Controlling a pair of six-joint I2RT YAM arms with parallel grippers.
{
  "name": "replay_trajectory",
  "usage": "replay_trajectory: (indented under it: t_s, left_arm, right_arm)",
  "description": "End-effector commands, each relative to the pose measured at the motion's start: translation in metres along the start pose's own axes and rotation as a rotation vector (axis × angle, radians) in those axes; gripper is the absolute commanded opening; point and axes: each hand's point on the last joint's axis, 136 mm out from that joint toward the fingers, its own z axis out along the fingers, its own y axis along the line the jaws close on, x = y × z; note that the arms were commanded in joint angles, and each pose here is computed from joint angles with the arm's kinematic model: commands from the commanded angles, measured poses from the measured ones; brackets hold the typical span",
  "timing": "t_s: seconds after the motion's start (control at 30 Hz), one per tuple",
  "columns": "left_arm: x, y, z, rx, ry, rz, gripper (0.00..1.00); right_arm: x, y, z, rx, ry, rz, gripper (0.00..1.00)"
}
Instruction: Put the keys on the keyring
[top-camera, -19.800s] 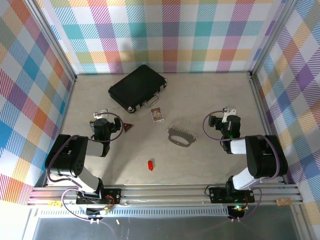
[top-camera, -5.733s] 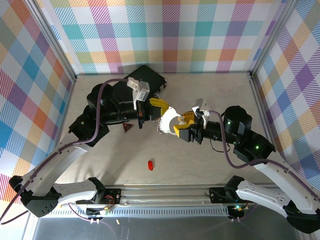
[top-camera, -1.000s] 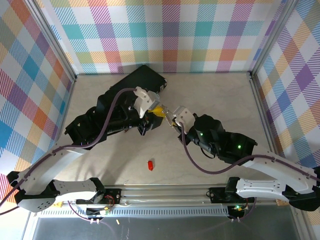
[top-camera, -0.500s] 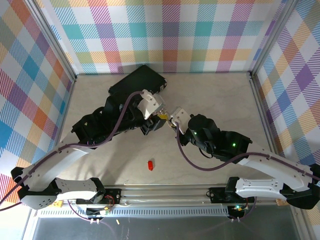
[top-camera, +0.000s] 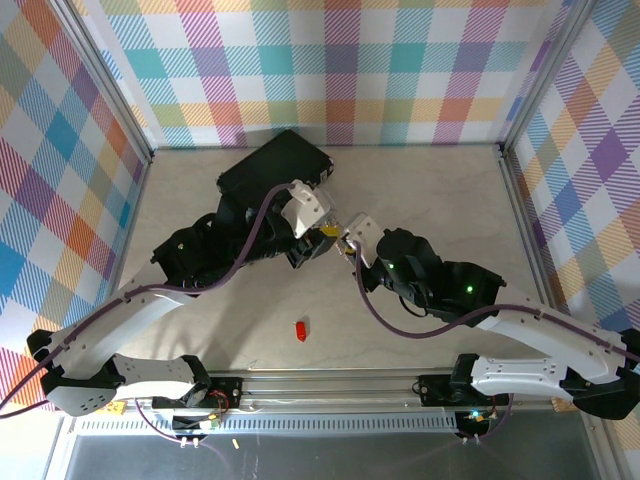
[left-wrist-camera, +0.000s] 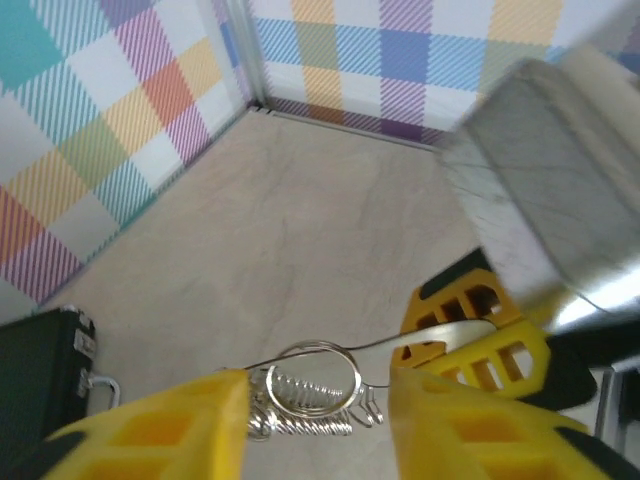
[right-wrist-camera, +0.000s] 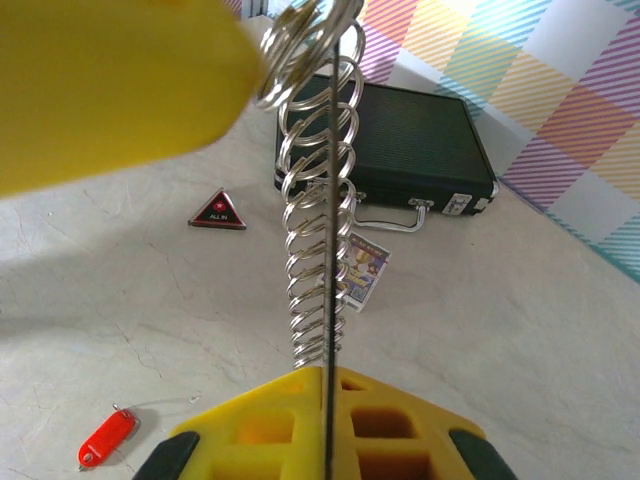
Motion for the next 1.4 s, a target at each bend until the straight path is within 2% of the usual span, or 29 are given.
replay_trajectory:
  t_s: [0.0, 0.17, 0.37, 0.57, 0.77, 0.8, 1.1, 1.37]
  left_arm:
    - [-0.010, -0.016, -0.014, 0.078, -0.074, 0.049, 0.50]
    - [-0.001, -0.013, -0.019, 0.052, -0.067, 0.099, 0.51]
    - [-0.009, -0.004, -0.013, -0.035, -0.113, 0.172, 0.39]
    - [-0.026, -0.004, -0.014, -0.125, -0.180, 0.271, 0.33]
    - [-0.022, -0.005, -0.007, -0.196, -0.154, 0.364, 0.22]
    - [-0.028, -0.004, -0.008, -0.213, -0.180, 0.365, 0.22]
    - [-0.027, 0.000, -0.019, -0.234, -0.183, 0.349, 0.22]
    - [-0.009, -0.004, -0.025, -0.198, -0.117, 0.340, 0.36]
  right_arm:
    - [-0.022, -0.004, -0.013, -0.026, -0.053, 0.066, 0.00]
    - [-0.030, 0.000, -0.018, -0.094, -0.061, 0.145, 0.00]
    - [-0.035, 0.007, -0.016, -0.140, -0.043, 0.186, 0.00]
    - [-0.034, 0.009, -0.011, -0.143, -0.002, 0.202, 0.00]
    - [-0.034, 0.010, -0.010, -0.144, 0.003, 0.207, 0.00]
    - [-0.033, 0.009, -0.009, -0.143, 0.005, 0.208, 0.00]
    - [-0.030, 0.007, -0.011, -0.137, 0.005, 0.212, 0.00]
    - [-0.028, 0.002, -0.014, -0.124, 0.000, 0.213, 0.00]
